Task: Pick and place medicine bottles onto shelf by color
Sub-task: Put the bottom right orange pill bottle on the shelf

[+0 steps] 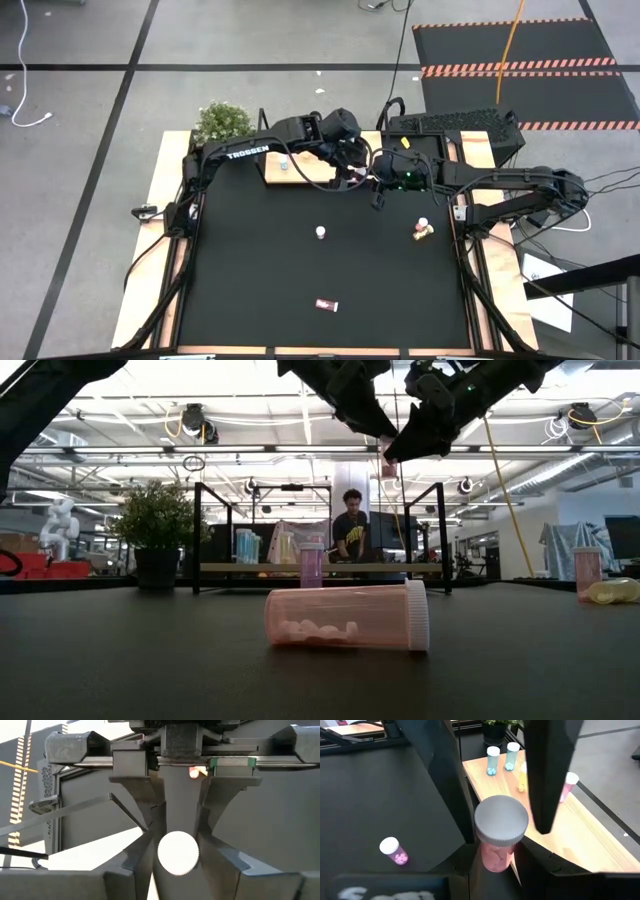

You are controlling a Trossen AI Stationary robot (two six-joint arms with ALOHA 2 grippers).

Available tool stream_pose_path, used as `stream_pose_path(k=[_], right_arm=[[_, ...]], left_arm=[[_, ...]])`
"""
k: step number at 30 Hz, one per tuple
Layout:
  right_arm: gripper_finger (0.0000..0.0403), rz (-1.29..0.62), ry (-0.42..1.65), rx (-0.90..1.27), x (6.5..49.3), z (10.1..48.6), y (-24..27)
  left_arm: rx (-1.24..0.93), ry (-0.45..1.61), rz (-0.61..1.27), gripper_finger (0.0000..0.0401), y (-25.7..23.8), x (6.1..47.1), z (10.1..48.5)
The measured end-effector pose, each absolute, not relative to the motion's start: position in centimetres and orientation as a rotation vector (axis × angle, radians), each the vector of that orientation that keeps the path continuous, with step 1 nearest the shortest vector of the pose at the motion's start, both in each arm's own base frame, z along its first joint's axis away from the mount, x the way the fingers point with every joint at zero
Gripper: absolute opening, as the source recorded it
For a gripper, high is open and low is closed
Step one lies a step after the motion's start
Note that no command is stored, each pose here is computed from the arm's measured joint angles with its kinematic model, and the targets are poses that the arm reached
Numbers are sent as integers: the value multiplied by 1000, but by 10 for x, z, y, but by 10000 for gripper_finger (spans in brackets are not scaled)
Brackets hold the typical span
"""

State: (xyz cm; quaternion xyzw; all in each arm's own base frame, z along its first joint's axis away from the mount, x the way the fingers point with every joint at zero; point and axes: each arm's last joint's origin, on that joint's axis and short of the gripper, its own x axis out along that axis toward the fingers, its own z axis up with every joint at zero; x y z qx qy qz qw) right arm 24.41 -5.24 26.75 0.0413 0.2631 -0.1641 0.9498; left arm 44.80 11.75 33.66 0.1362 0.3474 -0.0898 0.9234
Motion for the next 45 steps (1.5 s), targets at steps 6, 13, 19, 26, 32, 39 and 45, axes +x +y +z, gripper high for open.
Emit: stream_pose_path(k=[6, 13, 19, 26, 32, 39, 45], right_arm=[[96, -335, 531, 70, 244, 268, -53], [96, -324, 520, 38, 245, 269, -53], [96, -323, 509, 38, 245, 270, -53], [96, -327, 510, 41, 245, 270, -53], [96, -330, 510, 42, 245, 270, -53], [117, -349, 530, 61, 243, 269, -57], [177, -405, 578, 113, 238, 264, -62]], left_arm=[[283, 713, -189, 139, 120, 447, 336], [274, 728, -186, 176, 120, 446, 336], [275, 742, -178, 198, 122, 445, 335], [274, 742, -182, 155, 121, 445, 335], [273, 742, -183, 117, 121, 445, 335], [272, 741, -177, 132, 124, 445, 334], [245, 747, -128, 131, 135, 442, 334]])
